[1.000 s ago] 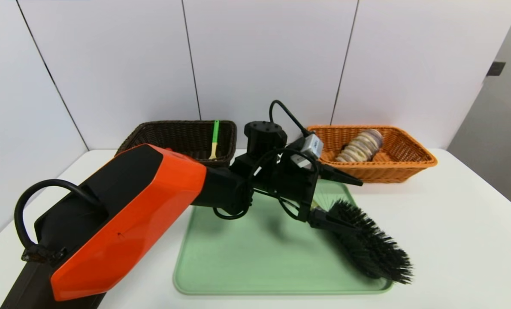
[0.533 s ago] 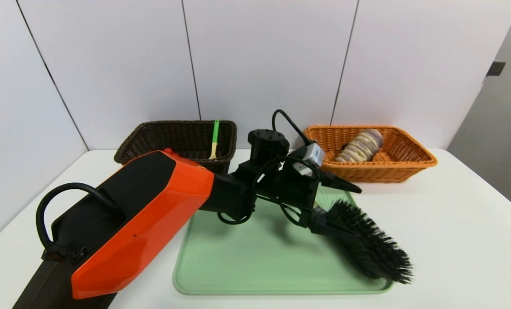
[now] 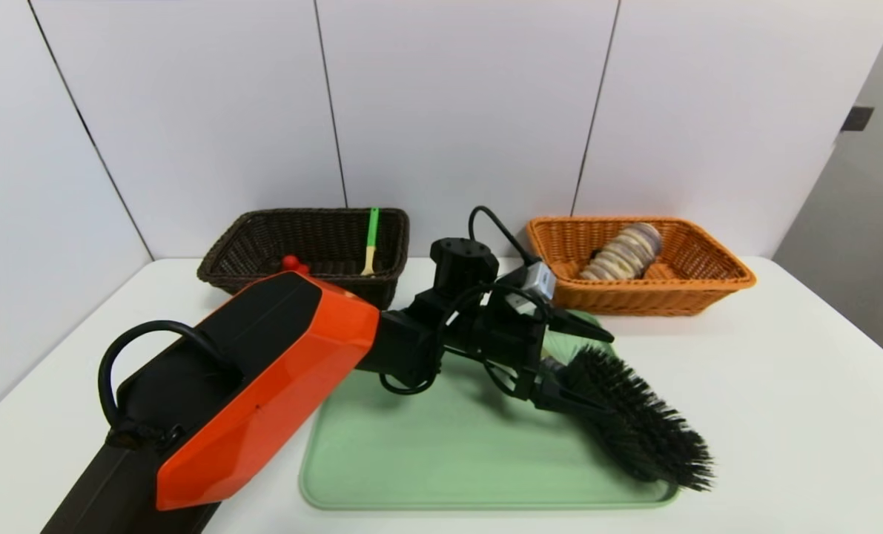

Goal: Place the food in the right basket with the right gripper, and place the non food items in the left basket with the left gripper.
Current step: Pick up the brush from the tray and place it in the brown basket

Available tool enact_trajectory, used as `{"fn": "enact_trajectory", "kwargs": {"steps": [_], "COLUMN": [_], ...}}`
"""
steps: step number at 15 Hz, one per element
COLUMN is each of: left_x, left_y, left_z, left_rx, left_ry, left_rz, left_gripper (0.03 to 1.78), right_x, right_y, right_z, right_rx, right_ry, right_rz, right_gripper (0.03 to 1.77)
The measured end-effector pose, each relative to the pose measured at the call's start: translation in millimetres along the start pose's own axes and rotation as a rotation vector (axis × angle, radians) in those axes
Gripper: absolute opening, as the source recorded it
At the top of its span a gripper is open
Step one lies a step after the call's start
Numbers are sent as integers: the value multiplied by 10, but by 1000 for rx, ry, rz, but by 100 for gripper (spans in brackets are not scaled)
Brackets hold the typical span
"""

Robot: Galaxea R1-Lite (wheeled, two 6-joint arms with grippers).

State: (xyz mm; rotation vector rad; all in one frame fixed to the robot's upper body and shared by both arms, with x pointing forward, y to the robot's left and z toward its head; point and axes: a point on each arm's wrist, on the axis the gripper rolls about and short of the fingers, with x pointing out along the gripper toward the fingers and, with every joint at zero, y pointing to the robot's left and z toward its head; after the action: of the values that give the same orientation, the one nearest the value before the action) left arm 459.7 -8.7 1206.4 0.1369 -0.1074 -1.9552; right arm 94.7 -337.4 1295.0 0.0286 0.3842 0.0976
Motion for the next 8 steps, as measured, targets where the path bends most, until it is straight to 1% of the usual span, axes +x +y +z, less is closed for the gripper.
{"fn": "enact_trajectory", "kwargs": {"steps": [8], "left_x": [45], "left_y": [-16], "left_z": [-90], "left_rx": [-18], "left_ry": [4], "left_rz": [-14], "left_gripper": [169], "right_x": [-2], "right_y": [0], "right_z": [0], "right_rx": [2], "right_ry": [-3], "right_rz": [-1], "right_gripper": [171]}}
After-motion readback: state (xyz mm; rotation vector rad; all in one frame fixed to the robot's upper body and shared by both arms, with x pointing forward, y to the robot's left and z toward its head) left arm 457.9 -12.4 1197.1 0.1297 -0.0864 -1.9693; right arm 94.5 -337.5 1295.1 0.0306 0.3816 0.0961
